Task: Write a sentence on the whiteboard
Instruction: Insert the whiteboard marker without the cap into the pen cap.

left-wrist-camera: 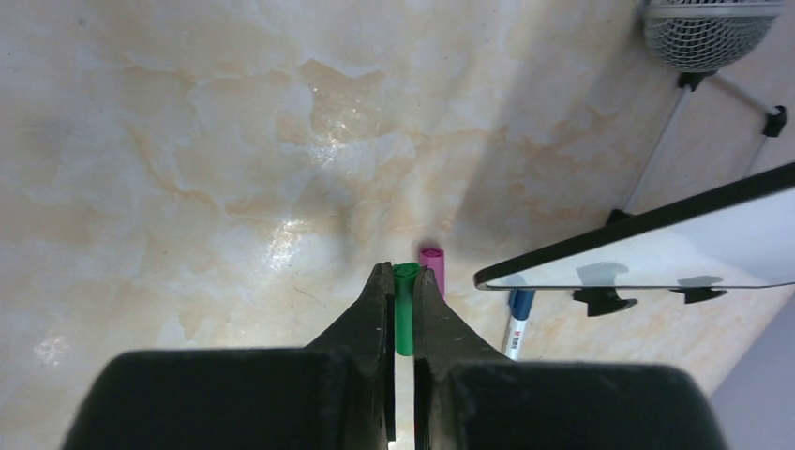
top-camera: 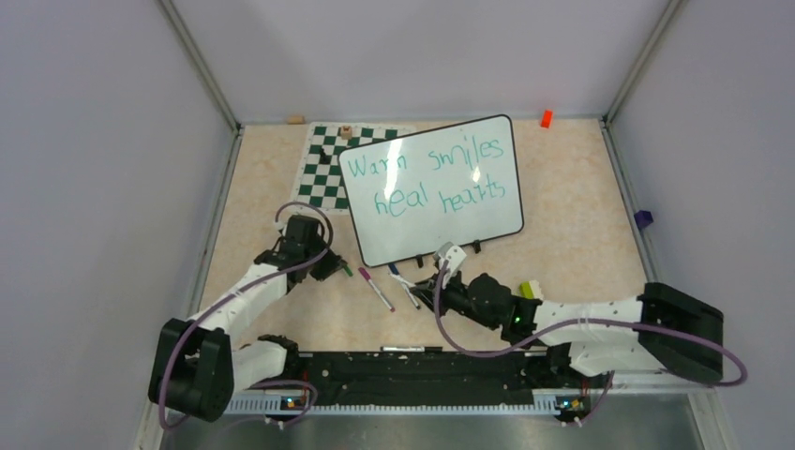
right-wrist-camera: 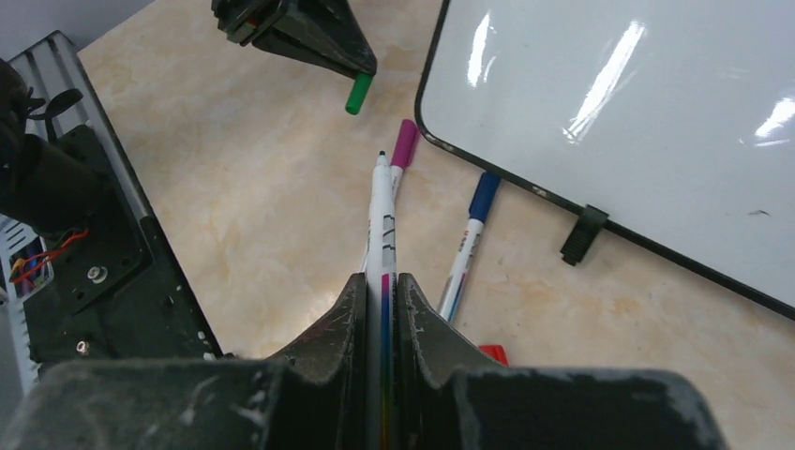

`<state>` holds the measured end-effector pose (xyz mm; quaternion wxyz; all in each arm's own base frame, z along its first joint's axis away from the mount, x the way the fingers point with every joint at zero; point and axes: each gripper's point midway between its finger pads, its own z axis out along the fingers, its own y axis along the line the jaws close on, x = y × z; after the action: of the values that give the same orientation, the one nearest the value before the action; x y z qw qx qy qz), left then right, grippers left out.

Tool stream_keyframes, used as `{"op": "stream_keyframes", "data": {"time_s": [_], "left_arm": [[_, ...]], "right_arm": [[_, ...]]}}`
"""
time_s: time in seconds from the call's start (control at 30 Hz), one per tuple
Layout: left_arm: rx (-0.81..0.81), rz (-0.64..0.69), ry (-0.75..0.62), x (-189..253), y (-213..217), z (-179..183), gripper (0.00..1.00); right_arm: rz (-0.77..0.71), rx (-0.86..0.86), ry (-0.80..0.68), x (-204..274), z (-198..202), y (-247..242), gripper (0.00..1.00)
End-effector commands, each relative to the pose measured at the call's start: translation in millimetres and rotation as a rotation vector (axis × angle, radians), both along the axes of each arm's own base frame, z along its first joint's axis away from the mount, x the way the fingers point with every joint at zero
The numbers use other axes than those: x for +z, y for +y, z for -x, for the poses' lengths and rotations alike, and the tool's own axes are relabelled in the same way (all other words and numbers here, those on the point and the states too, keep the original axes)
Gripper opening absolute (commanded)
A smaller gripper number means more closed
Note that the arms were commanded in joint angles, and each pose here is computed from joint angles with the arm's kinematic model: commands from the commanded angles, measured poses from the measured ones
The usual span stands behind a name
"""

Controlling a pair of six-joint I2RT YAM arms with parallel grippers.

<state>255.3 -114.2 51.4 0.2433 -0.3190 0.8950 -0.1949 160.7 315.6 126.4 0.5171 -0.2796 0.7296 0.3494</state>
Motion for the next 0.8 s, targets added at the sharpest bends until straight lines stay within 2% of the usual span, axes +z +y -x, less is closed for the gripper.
{"op": "stream_keyframes", "data": {"time_s": [0.0,0.13,0.33,0.77], "left_arm": [[0.049,0.036,-0.026,12,1,1,0.00],[0.056,0.048,-0.114,28,5,3,0.00],[0.065,0.096,-0.256,43,6,4,0.00],[0.043,0.112,-0.276,42,3,6,0.00]], "right_arm": [[-0.150,0.027,-0.151,36,1,36,0.00],[-0.112,0.056,-0.165,15,10,61,0.00],[-0.113,0.067,-0.183,18,12,79,0.00],[-0.080,0.072,-0.172,0,6,106,0.00]]}}
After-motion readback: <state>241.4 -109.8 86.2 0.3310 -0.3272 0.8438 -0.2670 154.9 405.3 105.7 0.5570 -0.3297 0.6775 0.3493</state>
